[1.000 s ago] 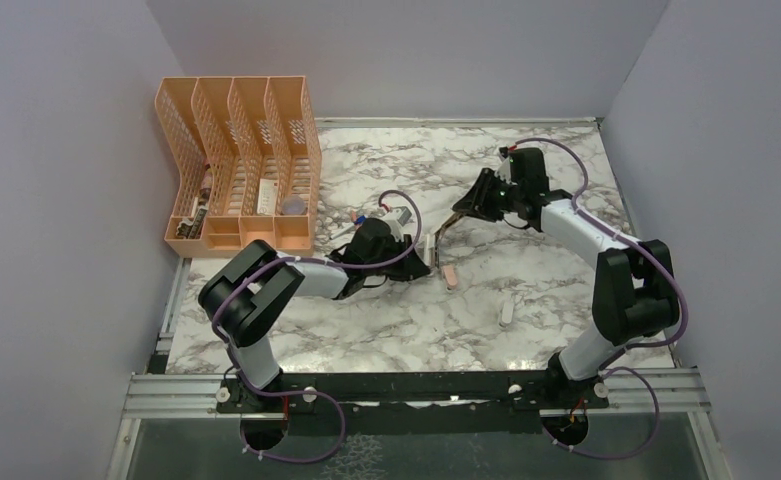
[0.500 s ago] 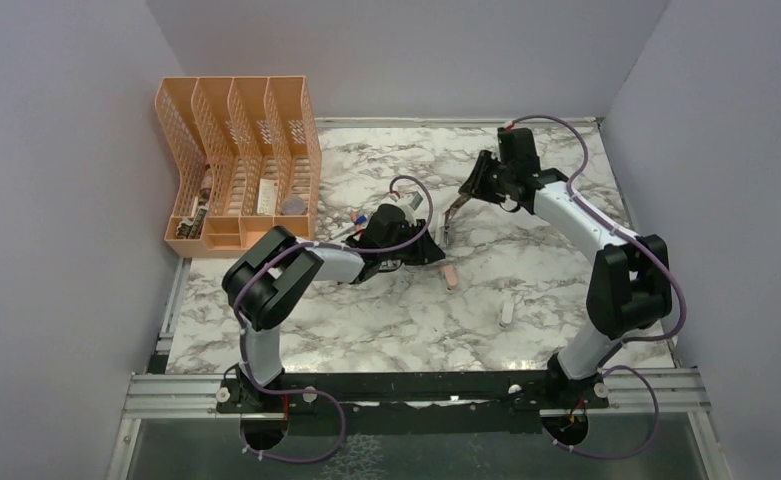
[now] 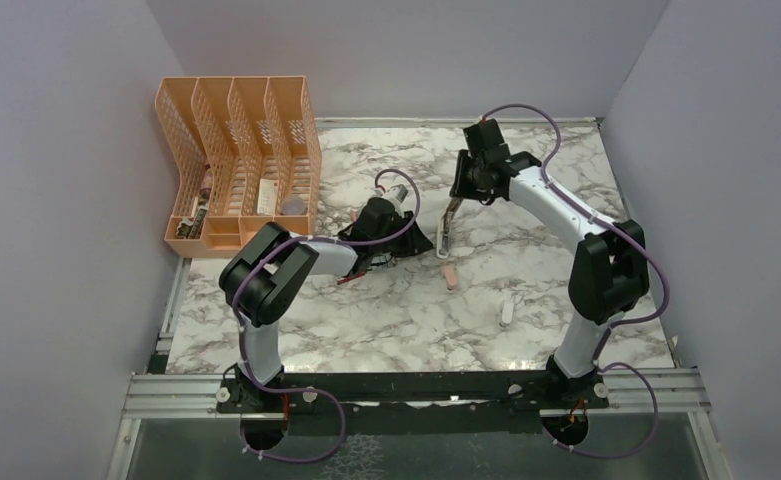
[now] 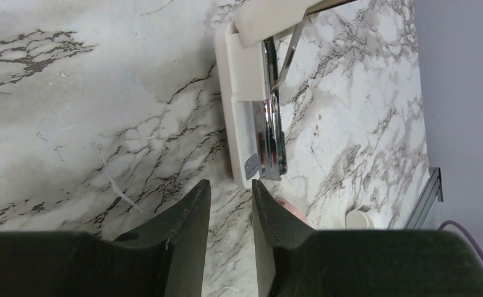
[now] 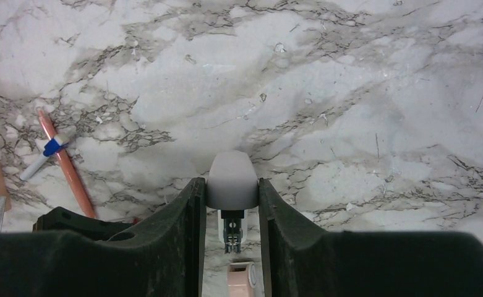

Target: Load the staples into the stapler

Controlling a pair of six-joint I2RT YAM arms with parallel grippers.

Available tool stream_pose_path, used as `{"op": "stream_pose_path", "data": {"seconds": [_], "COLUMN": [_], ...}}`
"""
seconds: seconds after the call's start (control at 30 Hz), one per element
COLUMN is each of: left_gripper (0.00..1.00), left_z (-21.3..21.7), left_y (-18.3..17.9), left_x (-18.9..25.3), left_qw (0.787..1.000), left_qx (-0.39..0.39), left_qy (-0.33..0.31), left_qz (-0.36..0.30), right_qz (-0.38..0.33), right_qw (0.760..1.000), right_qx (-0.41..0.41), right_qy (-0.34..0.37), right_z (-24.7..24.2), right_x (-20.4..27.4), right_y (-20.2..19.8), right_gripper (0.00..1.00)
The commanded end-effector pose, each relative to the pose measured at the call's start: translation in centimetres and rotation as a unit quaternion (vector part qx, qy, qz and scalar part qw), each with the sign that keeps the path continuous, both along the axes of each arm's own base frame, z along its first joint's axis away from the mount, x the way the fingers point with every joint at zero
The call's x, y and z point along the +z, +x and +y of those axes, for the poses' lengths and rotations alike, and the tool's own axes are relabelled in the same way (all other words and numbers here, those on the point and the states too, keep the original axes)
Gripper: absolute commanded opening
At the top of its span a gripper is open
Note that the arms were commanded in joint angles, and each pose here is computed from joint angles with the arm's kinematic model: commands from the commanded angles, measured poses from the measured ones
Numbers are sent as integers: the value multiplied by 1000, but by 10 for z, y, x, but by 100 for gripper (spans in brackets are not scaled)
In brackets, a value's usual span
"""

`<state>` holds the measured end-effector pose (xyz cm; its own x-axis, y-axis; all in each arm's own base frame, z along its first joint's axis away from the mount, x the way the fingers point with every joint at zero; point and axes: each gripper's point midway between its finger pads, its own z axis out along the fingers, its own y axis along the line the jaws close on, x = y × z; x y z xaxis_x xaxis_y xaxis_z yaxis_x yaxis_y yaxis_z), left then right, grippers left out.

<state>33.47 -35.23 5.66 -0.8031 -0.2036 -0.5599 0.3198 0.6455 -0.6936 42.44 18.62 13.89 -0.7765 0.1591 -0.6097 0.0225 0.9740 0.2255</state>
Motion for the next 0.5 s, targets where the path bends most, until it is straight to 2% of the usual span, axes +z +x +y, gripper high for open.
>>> {"op": "stream_pose_path", "data": {"seconds": [0.0, 0.3, 0.47], "left_gripper": [32, 32, 24], "left_z": [-6, -19, -15], "left_y": [13, 27, 30], "left_x": [9, 2, -9], "left_qw": [1000, 998, 998], "left_qx": [4, -30, -15], "left_qy": [-1, 17, 29], "left_qz": [-19, -56, -47], "right_qz": [5, 17, 15], "right_qw": [999, 999, 999], "right_qx": [-3, 10, 8], "right_qy": [-34, -49, -46], "right_z": [-4, 9, 11], "right_x": [1, -7, -6], "right_y": [3, 5, 5], "right_gripper": [22, 25, 25]}}
